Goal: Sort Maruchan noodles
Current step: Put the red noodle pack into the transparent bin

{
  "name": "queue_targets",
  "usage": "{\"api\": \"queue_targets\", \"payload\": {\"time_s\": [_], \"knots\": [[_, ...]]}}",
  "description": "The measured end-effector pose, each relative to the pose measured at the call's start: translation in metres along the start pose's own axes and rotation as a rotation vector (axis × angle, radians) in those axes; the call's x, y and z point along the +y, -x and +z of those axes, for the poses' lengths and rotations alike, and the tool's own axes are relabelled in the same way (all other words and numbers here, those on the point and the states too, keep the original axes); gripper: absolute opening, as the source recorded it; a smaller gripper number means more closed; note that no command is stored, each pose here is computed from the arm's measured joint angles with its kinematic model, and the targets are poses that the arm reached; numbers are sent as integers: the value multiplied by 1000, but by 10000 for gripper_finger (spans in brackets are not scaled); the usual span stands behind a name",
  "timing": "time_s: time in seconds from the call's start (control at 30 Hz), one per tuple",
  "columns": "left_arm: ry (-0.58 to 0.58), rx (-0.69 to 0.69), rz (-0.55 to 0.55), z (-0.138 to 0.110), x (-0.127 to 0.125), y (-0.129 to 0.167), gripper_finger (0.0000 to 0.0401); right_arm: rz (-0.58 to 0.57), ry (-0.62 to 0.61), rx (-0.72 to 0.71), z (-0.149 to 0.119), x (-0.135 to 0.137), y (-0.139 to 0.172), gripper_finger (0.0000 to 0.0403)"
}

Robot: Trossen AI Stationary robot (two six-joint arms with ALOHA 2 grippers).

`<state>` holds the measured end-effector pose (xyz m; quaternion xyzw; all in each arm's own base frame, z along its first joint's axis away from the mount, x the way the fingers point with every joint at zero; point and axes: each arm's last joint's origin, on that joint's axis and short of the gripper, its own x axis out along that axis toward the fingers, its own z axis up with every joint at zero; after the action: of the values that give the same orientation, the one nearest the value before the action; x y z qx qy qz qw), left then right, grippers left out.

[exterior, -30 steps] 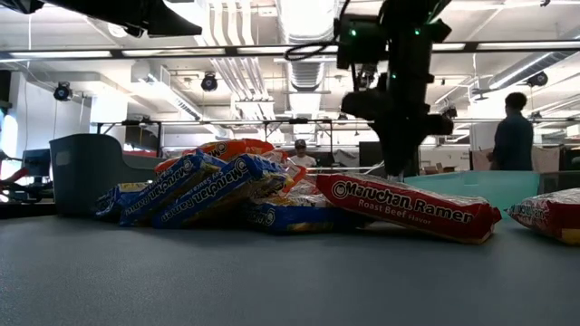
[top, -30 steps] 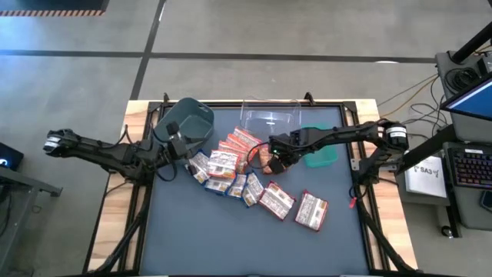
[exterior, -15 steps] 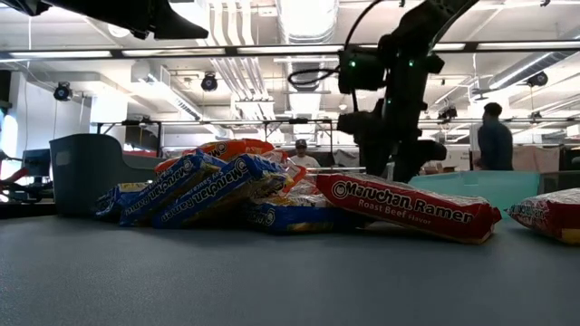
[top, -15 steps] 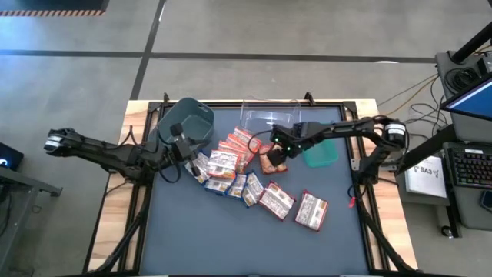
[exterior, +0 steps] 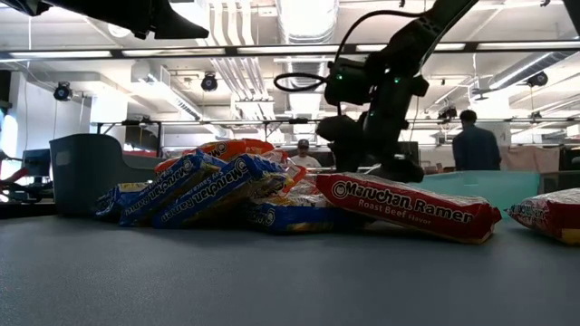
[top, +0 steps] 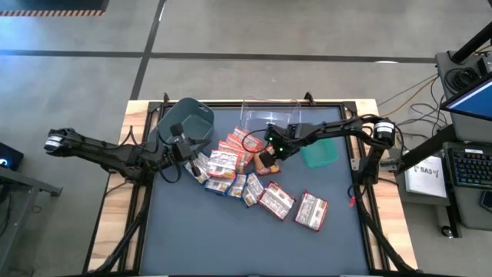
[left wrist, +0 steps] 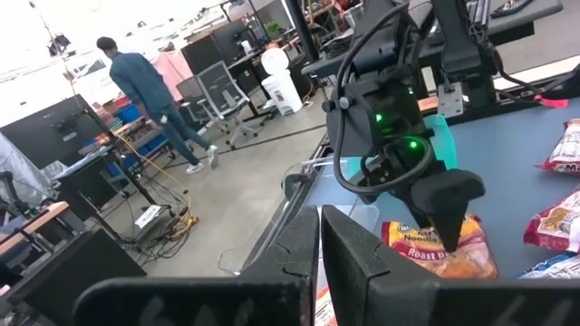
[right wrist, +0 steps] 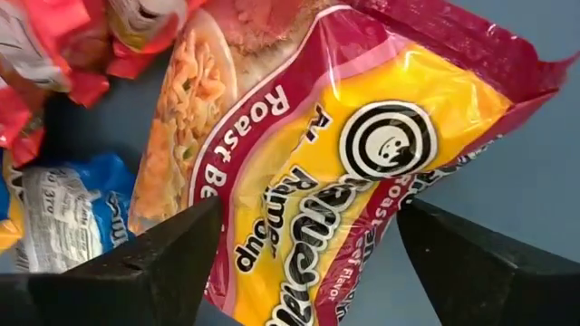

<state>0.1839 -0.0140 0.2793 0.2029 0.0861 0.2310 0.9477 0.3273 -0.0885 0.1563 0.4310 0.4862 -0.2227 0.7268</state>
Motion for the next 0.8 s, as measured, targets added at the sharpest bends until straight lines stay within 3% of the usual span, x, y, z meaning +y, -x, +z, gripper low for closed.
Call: {"api": "queue_targets", "payload": {"time_s": [0.13,0.4,0.6,0.8], "knots": [[0,0,0,0,0,0,0,9,3,-14,1,1,0,286],[-1,2,0,0,0,0,0,39,4,-53,5,4,0,131],[3,2,0,0,0,0,0,49,6,-53,4,6,0,37],[3,2,0,0,0,0,0,59,27,-73,4,10,0,9]]}}
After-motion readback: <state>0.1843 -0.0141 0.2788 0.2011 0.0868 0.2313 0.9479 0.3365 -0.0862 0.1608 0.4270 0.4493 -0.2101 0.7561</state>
